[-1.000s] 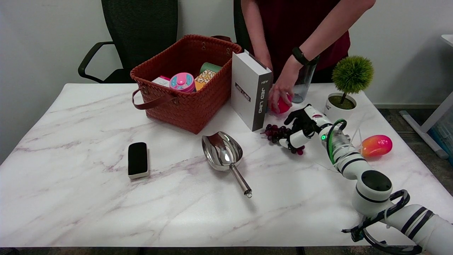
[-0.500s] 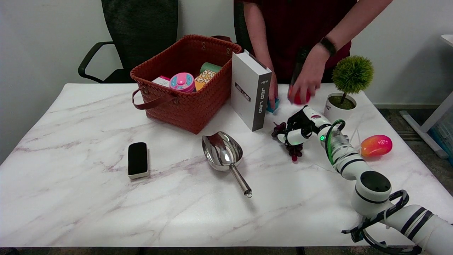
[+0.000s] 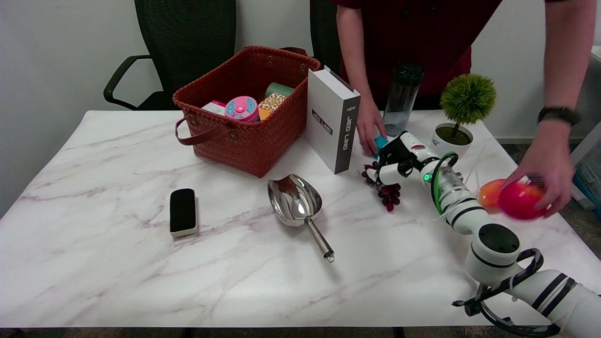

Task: Pick up the grapes.

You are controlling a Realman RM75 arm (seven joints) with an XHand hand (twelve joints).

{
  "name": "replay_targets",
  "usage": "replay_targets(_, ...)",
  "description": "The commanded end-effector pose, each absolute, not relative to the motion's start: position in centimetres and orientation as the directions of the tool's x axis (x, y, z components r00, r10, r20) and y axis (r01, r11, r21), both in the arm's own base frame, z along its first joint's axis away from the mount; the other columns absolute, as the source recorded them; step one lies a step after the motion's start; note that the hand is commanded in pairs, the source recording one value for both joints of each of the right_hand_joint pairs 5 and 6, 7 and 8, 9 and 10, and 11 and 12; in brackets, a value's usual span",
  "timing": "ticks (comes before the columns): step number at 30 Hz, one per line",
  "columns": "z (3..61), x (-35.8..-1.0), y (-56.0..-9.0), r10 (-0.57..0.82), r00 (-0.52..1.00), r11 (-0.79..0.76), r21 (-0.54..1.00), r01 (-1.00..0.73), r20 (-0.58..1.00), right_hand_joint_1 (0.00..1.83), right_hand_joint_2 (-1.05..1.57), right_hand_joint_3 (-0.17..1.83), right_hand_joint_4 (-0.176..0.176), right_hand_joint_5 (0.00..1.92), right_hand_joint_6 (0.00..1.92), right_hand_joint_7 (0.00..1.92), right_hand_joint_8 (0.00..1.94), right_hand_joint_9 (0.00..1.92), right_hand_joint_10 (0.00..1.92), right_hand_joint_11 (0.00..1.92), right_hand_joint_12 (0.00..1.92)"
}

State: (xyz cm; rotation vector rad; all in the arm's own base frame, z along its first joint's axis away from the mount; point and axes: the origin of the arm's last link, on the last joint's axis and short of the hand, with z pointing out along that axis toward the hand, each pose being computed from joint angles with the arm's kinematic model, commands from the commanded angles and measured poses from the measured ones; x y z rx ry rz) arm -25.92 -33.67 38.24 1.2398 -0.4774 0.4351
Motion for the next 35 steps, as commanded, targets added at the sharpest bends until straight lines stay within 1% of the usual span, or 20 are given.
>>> replay_targets(1, 38.0, -19.6, -34.1, 0.199, 0.815, 0.157, 0.803, -0.575, 0.545, 1.19, 0.86, 0.69, 0.000, 1.43, 1.43, 1.50, 1.50, 1.52, 1.52, 1.21, 1.21)
replay_targets(5, 38.4, -17.6, -34.1, 0.252, 0.824, 0.135, 0.824, -0.550, 0.508, 1.20, 0.85, 0.71, 0.000, 1.42, 1.42, 1.50, 1.50, 1.51, 1.51, 1.20, 1.20)
replay_targets(12, 38.7, -15.1, -34.3, 0.313, 0.812, 0.104, 0.832, -0.545, 0.493, 1.20, 0.83, 0.72, 0.000, 1.42, 1.42, 1.48, 1.48, 1.50, 1.50, 1.19, 1.19)
replay_targets(19, 38.7, -12.1, -34.4, 0.362, 0.830, 0.070, 0.876, -0.477, 0.423, 1.21, 0.80, 0.74, 0.000, 1.40, 1.40, 1.47, 1.47, 1.49, 1.49, 1.18, 1.18)
replay_targets(29, 39.0, -6.4, -34.6, 0.469, 0.784, -0.025, 0.894, -0.448, 0.406, 1.22, 0.73, 0.81, 0.000, 1.36, 1.36, 1.45, 1.45, 1.48, 1.48, 1.16, 1.16)
replay_targets(35, 38.7, -3.3, -35.4, 0.520, 0.743, -0.079, 0.890, -0.449, 0.421, 1.22, 0.73, 0.81, 0.000, 1.36, 1.36, 1.45, 1.45, 1.48, 1.48, 1.16, 1.16)
